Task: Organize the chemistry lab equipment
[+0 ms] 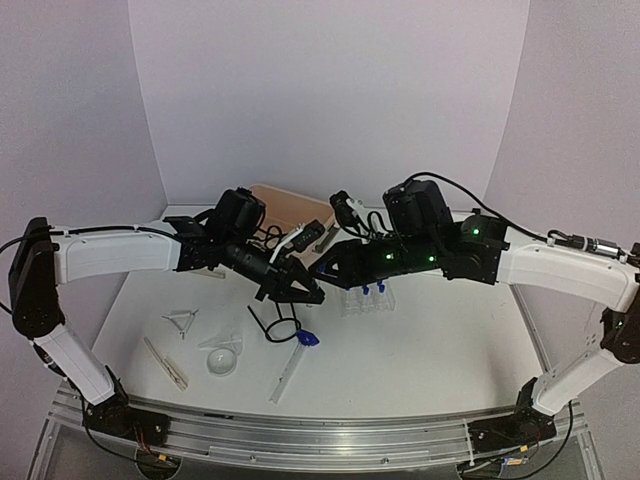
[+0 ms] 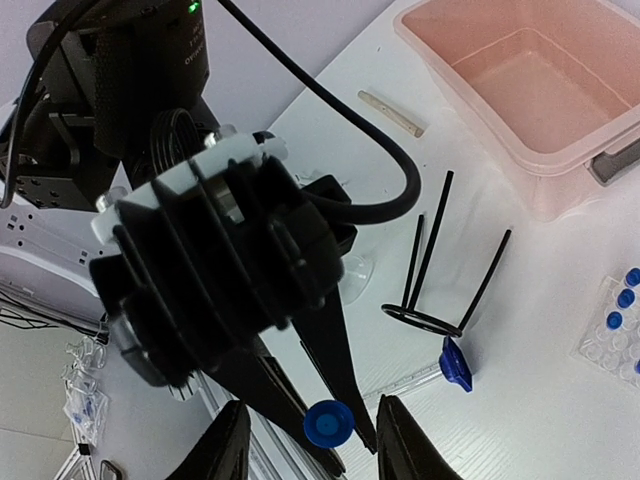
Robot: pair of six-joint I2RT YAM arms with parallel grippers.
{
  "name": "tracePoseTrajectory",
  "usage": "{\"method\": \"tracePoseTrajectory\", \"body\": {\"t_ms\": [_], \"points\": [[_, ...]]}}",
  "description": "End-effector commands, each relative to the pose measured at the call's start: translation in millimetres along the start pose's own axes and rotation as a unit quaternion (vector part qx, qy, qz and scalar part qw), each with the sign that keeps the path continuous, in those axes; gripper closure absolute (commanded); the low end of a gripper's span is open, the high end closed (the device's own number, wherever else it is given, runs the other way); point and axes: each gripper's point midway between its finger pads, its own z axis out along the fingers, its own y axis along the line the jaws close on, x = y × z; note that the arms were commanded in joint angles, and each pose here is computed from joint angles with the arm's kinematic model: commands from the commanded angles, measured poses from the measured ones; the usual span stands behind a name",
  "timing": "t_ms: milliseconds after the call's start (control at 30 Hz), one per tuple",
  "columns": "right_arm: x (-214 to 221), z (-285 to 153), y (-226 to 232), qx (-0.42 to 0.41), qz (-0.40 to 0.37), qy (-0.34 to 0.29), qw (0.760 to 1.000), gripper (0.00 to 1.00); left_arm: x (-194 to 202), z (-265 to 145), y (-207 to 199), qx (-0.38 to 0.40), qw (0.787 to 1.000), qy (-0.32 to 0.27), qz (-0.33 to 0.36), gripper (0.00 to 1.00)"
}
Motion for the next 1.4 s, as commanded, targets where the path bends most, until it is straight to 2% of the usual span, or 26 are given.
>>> {"method": "tracePoseTrajectory", "body": {"t_ms": [0,267,500,533,600,633,667,700,733,933,1000,1067,1133,1267,1367], "points": [[-12.2,-0.9,6.5,-0.006,-0.008,-0.012,1.000,0.64,-18.2,-0.7,-3.8,0.006,1.000,-0.012,0.026,1.00],[-11.3,2.2,5.0,-0.004,-0.006,-0.009,1.000,0.72,-17.8,0.3,-5.0,0.008,1.000,-0.011,0.026,1.00],[-10.7,2.9,3.5,-0.001,-0.006,-0.010,1.000,0.93,-17.3,1.0,-3.8,0.007,1.000,-0.011,0.025,0.99],[-10.7,2.6,3.3,-0.001,-0.006,-0.010,1.000,0.94,-17.0,1.1,-3.4,0.006,1.000,-0.010,0.025,0.92],[-10.3,1.6,0.2,0.006,-0.007,-0.014,1.000,1.00,-16.5,1.0,-2.3,0.003,1.000,-0.011,0.022,0.66],[-10.7,-0.4,-1.8,0.012,-0.008,-0.017,1.000,1.00,-16.2,1.0,-1.1,-0.001,1.000,-0.011,0.020,0.40],[-10.0,-2.6,-4.3,0.017,-0.008,-0.020,1.000,1.00,-15.9,0.5,0.8,-0.009,1.000,-0.012,0.017,0.19],[-10.5,-5.4,-8.9,0.030,-0.009,-0.027,0.999,1.00,-15.1,-0.1,3.0,-0.017,1.000,-0.013,0.013,0.04],[-11.0,-9.5,-13.7,0.043,-0.010,-0.036,0.998,1.00,-13.8,-1.0,5.6,-0.028,0.999,-0.015,0.009,0.01],[-4.0,-32.3,-61.4,0.156,-0.021,-0.079,0.984,1.00,-7.3,-18.5,22.2,-0.127,0.991,-0.035,-0.038,0.00],[5.7,-32.9,-82.3,0.198,-0.023,-0.080,0.977,1.00,-8.7,-33.8,33.3,-0.189,0.978,-0.058,-0.069,0.00],[12.1,-31.2,-98.2,0.230,-0.027,-0.082,0.969,1.00,-6.7,-56.7,50.9,-0.274,0.950,-0.087,-0.122,0.00],[17.8,-24.0,-109.8,0.245,-0.036,-0.088,0.965,1.00,2.5,-81.0,70.7,-0.359,0.911,-0.111,-0.171,0.00],[22.2,-8.6,-124.0,0.257,-0.057,-0.108,0.959,1.00,27.0,-125.4,95.0,-0.477,0.827,-0.146,-0.260,0.00],[21.2,1.0,-130.8,0.263,-0.067,-0.125,0.954,1.00,41.1,-146.9,101.0,-0.523,0.783,-0.159,-0.296,0.00]]}}
